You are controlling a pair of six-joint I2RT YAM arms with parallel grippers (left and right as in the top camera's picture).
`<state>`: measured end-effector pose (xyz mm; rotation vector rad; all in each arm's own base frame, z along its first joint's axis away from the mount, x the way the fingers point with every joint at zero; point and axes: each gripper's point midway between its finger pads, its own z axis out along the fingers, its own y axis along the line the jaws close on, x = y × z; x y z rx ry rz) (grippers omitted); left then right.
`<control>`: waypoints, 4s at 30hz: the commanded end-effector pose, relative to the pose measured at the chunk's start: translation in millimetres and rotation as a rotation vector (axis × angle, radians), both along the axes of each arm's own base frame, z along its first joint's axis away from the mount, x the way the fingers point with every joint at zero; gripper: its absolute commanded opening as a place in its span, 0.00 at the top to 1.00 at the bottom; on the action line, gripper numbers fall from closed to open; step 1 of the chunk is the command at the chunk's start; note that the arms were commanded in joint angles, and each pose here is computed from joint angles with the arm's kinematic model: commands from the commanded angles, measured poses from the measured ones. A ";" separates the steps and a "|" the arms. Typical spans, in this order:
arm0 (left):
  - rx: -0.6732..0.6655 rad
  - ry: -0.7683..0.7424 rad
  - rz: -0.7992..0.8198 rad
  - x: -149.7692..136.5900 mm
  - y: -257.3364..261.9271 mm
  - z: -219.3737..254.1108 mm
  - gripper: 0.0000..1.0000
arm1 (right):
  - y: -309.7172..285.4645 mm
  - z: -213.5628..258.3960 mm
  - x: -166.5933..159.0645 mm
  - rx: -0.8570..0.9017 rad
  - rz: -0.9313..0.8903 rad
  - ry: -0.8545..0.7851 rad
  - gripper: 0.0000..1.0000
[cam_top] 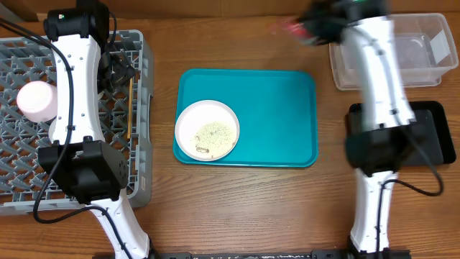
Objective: Sort waste into correct bins and load items into the dishwasher
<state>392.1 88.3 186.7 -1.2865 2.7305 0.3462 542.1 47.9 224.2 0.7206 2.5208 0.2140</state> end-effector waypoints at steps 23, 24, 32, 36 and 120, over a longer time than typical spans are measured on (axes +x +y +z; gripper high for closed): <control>0.007 -0.064 0.022 -0.7 0.6 20.5 0.00 | -209.5 -41.0 12.9 0.109 -0.611 -0.060 0.96; 0.007 -0.064 0.022 -0.7 0.6 20.5 0.00 | -209.4 -49.0 10.1 0.134 -0.660 -0.042 0.96; 0.007 -0.064 0.022 -0.7 0.6 20.5 0.00 | -206.7 -93.7 5.7 0.186 -0.762 0.021 0.96; 0.007 -0.064 0.022 -0.7 0.6 20.5 0.00 | -206.4 -96.6 5.1 0.184 -0.758 0.027 0.49; 0.006 -0.064 0.022 -0.7 0.5 20.4 0.00 | 237.0 -207.5 -182.7 0.228 0.436 0.361 0.96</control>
